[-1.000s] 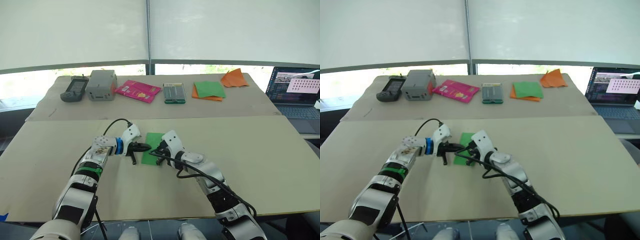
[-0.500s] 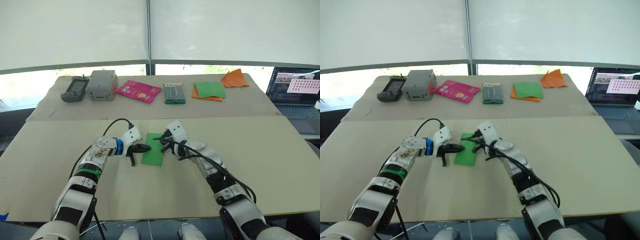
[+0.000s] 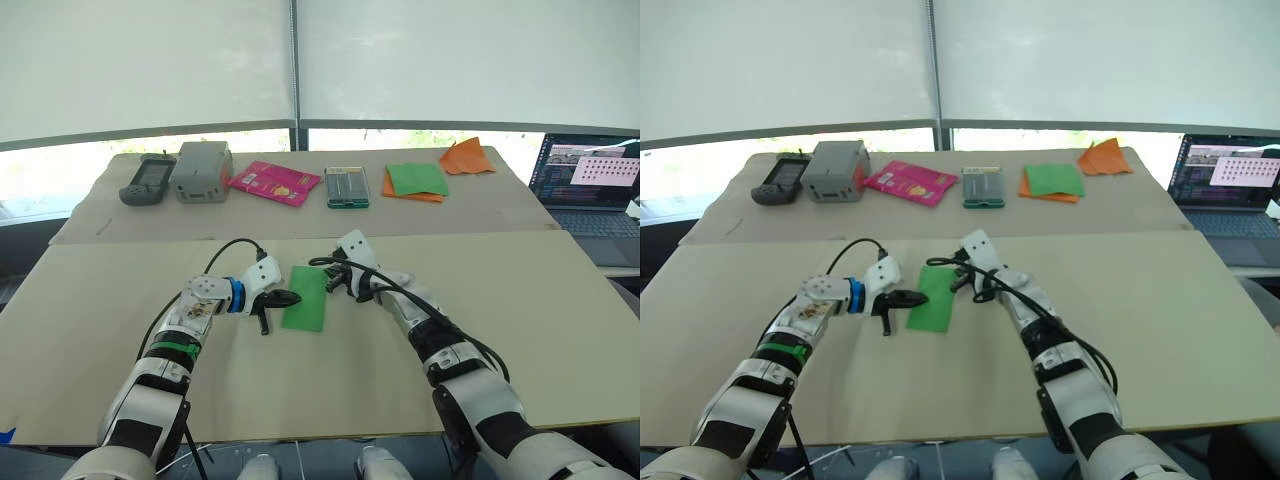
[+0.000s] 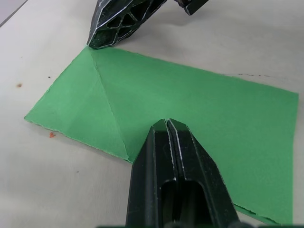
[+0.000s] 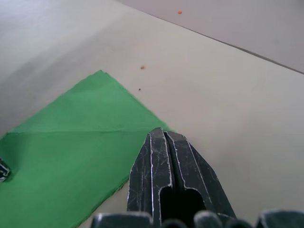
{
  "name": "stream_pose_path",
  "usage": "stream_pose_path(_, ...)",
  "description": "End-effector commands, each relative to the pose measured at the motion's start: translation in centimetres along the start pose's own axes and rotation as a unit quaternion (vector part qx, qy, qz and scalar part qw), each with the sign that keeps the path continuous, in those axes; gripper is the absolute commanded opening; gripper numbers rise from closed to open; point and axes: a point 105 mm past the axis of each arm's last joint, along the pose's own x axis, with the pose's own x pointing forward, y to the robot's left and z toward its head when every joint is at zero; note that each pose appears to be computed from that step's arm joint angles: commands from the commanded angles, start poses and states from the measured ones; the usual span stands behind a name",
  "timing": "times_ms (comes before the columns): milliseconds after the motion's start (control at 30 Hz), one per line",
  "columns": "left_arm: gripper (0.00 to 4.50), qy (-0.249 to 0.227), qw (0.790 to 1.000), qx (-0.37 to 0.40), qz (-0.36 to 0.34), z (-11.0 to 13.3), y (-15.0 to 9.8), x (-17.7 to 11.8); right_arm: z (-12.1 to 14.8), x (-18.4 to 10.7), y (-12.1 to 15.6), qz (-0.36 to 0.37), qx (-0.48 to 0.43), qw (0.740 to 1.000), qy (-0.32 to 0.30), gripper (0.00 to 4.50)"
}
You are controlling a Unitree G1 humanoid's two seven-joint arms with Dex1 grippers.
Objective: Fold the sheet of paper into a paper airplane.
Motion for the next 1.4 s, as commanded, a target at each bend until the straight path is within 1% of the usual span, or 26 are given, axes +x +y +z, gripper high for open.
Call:
stream_pose_path(33, 0.00, 0.025, 1.000, -0.008, -0.010, -1.3, -0.6, 0.0, -0.6, 0.1, 0.6, 0.013, -0.005, 1.000, 0.008, 0.02)
stream_pose_path(267, 0.00, 0.026, 1.000, -0.009, -0.008, -1.4, -0.6, -0.1, -2.0, -0.5, 2.3, 0.036, -0.005, 0.999, 0.017, 0.02)
stream_pose_path(467, 0.00, 0.027, 1.000, -0.009, -0.011, -1.4, -0.7, 0.0, -2.6, -0.9, 3.6, 0.048, -0.003, 0.999, 0.022, 0.02)
stream_pose_path(633, 0.00, 0.027, 1.000, -0.009, -0.014, -1.4, -0.8, 0.0, -3.2, -1.5, 4.2, 0.052, 0.002, 0.998, 0.029, 0.02)
stream_pose_path(1233, 0.00, 0.030, 0.999, -0.009, -0.012, -1.4, -0.6, -0.1, -5.6, -4.8, 7.8, 0.096, -0.002, 0.994, 0.057, 0.02)
stream_pose_path(1400, 0.00, 0.030, 0.999, -0.009, -0.011, -1.4, -0.6, -0.2, -6.3, -5.7, 8.3, 0.104, 0.002, 0.992, 0.068, 0.02)
